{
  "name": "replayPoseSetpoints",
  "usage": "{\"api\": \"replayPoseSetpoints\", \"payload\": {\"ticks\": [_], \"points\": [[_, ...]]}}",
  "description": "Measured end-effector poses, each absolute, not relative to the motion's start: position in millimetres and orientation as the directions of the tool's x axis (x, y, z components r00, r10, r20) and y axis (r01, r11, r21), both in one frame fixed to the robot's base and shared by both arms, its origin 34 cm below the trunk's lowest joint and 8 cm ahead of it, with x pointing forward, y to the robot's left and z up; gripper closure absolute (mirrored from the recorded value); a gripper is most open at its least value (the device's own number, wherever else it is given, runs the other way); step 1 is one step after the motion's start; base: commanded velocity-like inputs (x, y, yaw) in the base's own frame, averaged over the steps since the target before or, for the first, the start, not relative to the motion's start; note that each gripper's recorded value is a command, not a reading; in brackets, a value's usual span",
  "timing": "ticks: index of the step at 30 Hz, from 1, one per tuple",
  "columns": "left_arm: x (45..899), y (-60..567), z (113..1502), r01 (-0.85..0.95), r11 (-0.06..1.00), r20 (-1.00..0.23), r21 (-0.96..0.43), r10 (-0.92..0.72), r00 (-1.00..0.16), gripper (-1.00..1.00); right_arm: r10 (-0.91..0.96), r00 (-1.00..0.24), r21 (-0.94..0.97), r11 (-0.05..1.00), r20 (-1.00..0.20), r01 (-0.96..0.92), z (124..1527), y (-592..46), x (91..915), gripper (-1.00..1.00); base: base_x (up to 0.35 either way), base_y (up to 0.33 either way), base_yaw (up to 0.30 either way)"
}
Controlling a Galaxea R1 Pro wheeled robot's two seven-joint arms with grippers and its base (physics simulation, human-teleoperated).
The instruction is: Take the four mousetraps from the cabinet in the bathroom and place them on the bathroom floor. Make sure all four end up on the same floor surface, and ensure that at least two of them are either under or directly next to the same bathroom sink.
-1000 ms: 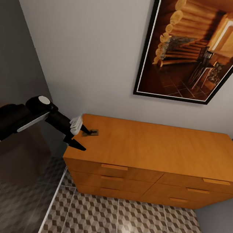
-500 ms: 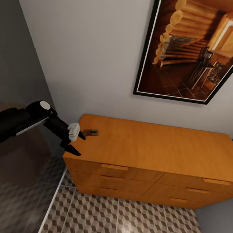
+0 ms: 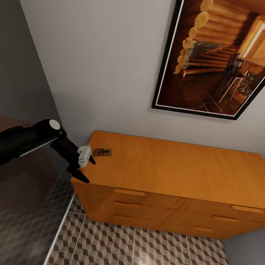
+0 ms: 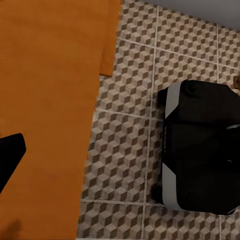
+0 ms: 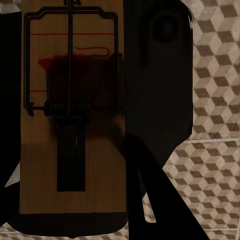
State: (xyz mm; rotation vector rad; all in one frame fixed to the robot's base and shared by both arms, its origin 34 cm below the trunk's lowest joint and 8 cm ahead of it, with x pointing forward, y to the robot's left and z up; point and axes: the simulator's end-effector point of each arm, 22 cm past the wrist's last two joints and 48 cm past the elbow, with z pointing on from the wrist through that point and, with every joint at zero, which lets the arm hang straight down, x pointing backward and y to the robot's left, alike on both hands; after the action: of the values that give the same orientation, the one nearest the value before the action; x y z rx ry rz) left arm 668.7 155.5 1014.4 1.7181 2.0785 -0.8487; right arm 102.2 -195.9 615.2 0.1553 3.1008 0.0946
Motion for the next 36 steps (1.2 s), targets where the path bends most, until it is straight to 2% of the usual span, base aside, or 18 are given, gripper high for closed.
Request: {"api": "replayPoseSetpoints", "payload": {"ticks": [11, 36], "points": [[669.2, 155.1, 1014.7, 0.964, 0.105, -0.584, -0.243, 0.778, -0.231, -1.0, 0.101, -0.994, 0.063, 0.993, -0.032, 0.099, 615.2, -195.2, 102.3, 1.0, 0.098, 0.0, 0.0], [669.2, 154.9, 1014.6, 0.964, 0.104, -0.584, -0.243, 0.778, -0.232, -1.0, 0.101, -0.994, 0.063, 0.993, -0.033, 0.099, 615.2, -195.2, 102.6, 1.0, 0.002, 0.0, 0.0]]}}
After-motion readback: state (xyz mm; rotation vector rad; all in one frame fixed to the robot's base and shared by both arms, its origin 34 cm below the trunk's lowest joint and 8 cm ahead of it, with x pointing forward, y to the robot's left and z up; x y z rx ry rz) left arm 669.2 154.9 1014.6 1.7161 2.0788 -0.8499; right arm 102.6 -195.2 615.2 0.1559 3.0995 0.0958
